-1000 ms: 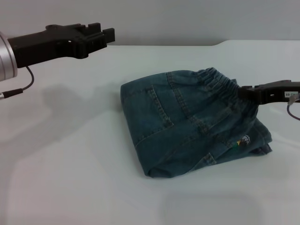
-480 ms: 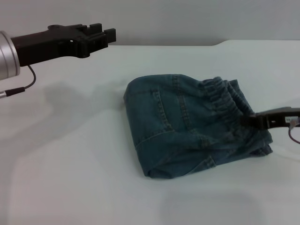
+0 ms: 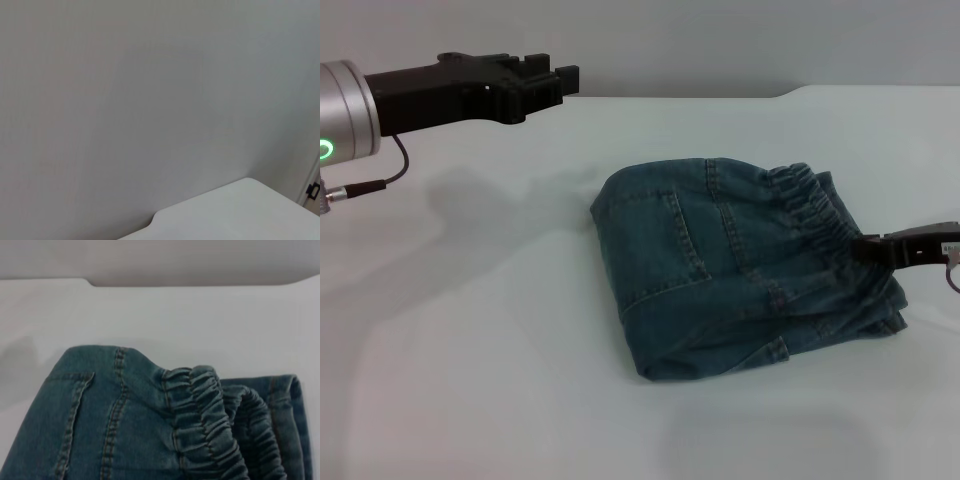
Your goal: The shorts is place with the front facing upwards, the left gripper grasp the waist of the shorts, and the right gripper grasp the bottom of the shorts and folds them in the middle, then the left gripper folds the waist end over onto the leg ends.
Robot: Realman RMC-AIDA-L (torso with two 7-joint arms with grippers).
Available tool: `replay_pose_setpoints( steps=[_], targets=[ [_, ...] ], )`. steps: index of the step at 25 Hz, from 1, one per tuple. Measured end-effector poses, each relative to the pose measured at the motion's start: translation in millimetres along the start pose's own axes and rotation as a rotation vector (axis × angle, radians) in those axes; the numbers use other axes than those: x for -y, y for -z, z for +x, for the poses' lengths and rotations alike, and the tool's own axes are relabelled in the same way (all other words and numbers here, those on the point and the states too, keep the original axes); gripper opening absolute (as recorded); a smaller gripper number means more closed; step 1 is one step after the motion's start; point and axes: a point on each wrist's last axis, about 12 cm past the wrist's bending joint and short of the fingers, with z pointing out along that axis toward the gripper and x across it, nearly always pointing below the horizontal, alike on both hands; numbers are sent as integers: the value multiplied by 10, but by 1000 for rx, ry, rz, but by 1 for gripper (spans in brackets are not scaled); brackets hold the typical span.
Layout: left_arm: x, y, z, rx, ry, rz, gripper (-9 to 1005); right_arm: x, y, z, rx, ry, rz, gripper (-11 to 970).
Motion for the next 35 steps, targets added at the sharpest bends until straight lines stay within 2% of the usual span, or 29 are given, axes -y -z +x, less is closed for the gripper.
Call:
replay_pose_setpoints(
  steps=[20,26,29,32,35],
  targets=[
    [-54,73,-20,7,5,-14,417,47,50,-72,30,4,16,173],
    [-70,95,-24,11,7,-20,417,74,204,-181,89,13,38,408],
    [-72,97,-24,11,6,-20,417,90,304,-253,126,18,52,480],
    [-76,98,-25,14,2,-24,417,107,431,-346,182,61,75,480],
    [-94,103,-23,36,-3,-42,417,180,565,-426,307,145,103,480]
  ],
)
